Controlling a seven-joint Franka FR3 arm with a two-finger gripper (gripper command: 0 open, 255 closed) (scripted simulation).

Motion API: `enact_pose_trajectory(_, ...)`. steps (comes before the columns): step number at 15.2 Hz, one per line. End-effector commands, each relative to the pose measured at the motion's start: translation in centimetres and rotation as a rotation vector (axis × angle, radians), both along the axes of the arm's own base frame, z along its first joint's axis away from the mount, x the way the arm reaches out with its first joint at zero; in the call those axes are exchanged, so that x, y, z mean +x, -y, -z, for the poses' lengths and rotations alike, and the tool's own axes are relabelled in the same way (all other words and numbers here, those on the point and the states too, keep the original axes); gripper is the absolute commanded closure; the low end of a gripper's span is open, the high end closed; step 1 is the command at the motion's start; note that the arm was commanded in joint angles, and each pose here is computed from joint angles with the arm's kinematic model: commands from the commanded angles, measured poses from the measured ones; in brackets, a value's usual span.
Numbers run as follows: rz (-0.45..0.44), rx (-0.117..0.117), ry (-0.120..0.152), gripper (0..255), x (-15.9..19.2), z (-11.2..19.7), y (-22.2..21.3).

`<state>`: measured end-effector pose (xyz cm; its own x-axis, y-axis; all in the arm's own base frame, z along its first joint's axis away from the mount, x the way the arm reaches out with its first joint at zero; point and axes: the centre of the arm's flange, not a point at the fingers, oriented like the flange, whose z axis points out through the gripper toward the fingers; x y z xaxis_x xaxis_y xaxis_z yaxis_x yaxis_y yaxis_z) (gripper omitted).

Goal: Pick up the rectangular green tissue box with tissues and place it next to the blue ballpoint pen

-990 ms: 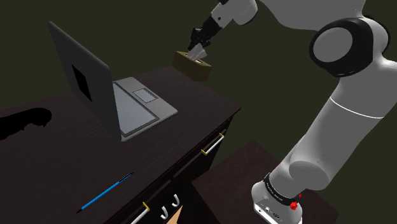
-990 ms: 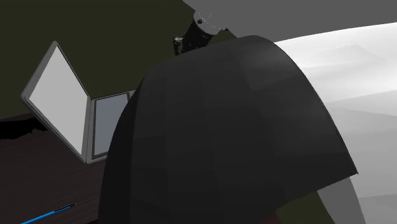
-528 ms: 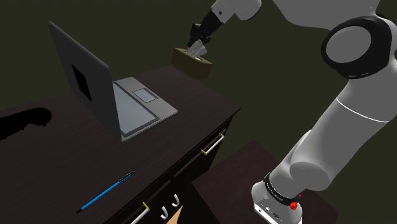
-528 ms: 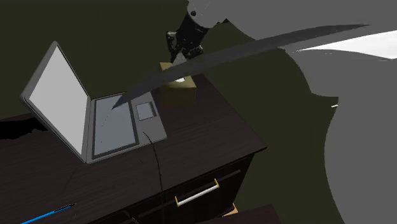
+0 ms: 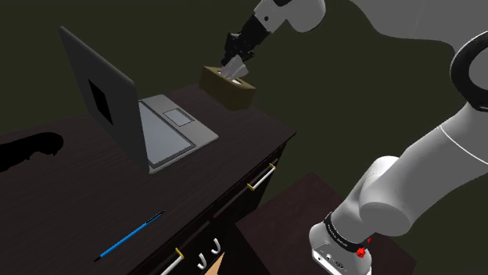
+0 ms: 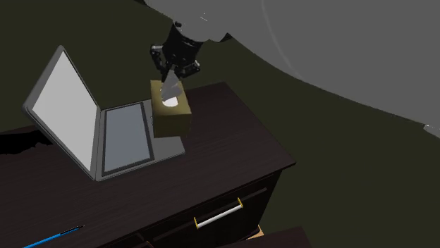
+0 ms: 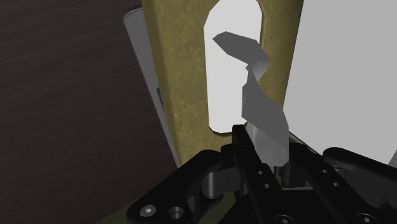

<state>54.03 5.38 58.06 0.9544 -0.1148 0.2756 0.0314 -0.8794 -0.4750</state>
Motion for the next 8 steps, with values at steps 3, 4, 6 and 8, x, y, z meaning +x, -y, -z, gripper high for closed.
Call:
enact_pose_trajectory(3, 0.001, 0.000, 0.000, 255, -3.3, 0.1, -3.9)
enact_pose_trajectory(4, 0.001, 0.000, 0.000, 255, -4.1, 0.1, -5.0)
enact_pose_trajectory(6, 0.001, 0.000, 0.000, 255, -5.8, 0.1, -7.1)
enact_pose_trajectory(8, 0.001, 0.000, 0.000, 255, -7.4, 0.0, -9.2)
